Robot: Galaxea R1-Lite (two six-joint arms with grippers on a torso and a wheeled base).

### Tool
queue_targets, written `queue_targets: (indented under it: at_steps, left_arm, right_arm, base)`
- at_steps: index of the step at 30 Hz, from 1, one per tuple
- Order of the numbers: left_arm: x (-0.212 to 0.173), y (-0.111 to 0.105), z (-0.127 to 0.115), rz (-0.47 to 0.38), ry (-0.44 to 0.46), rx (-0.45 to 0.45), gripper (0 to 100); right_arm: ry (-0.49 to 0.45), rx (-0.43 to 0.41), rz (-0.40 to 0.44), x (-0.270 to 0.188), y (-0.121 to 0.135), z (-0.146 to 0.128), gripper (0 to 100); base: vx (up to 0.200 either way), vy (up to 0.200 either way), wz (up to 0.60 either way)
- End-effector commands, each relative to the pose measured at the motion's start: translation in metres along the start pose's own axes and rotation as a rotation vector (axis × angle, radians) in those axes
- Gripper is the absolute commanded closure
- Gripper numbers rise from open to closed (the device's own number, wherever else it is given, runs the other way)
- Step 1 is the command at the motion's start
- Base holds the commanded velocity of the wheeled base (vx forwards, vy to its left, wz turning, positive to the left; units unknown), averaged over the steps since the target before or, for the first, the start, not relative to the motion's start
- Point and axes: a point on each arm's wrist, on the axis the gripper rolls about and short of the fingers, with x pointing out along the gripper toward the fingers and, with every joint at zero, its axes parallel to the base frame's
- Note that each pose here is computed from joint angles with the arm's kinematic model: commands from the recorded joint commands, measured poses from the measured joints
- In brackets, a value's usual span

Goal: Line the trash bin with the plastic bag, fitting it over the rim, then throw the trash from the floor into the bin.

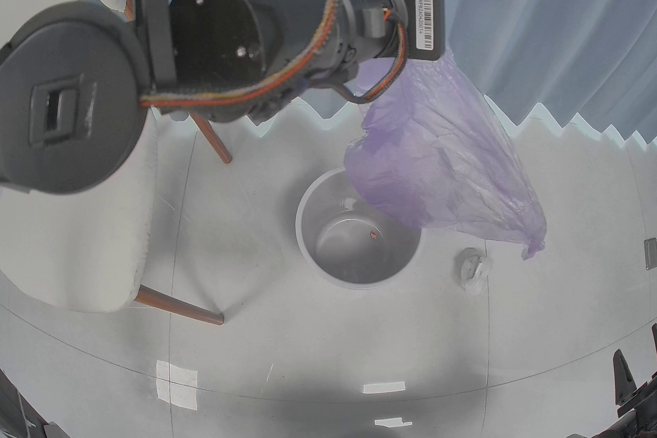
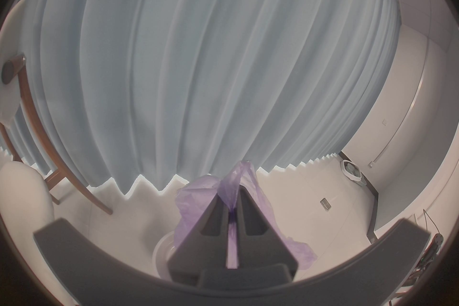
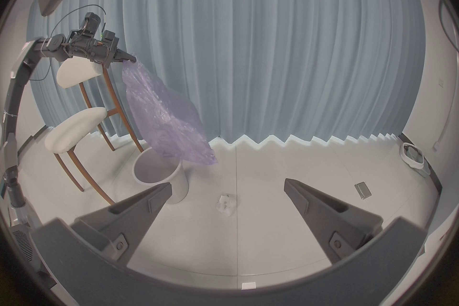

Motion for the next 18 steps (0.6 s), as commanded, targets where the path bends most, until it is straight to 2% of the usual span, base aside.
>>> queue_targets:
  at_steps: [1,9,12,18]
  left_arm:
    - [0.001,0.004,-0.003,0.012,0.009,0.001,100]
    - [0.003,0.000,-0.014,0.003,0.044,0.007,100]
    - [0.007,-0.006,-0.028,-0.001,0.081,0.015,100]
    - [0.013,-0.014,-0.038,-0.006,0.105,0.018,100]
  right_arm:
    - [0.003,0.000,0.001,0.000,0.000,-0.005,0]
    - [0.003,0.000,0.001,0.000,0.000,-0.005,0]
    - [0.003,0.000,0.001,0.000,0.000,-0.005,0]
    - [0.003,0.000,0.001,0.000,0.000,-0.005,0]
  base:
    - [0.000,0.000,0.00]
    - [0.000,0.000,0.00]
    - [0.000,0.000,0.00]
    - [0.000,0.000,0.00]
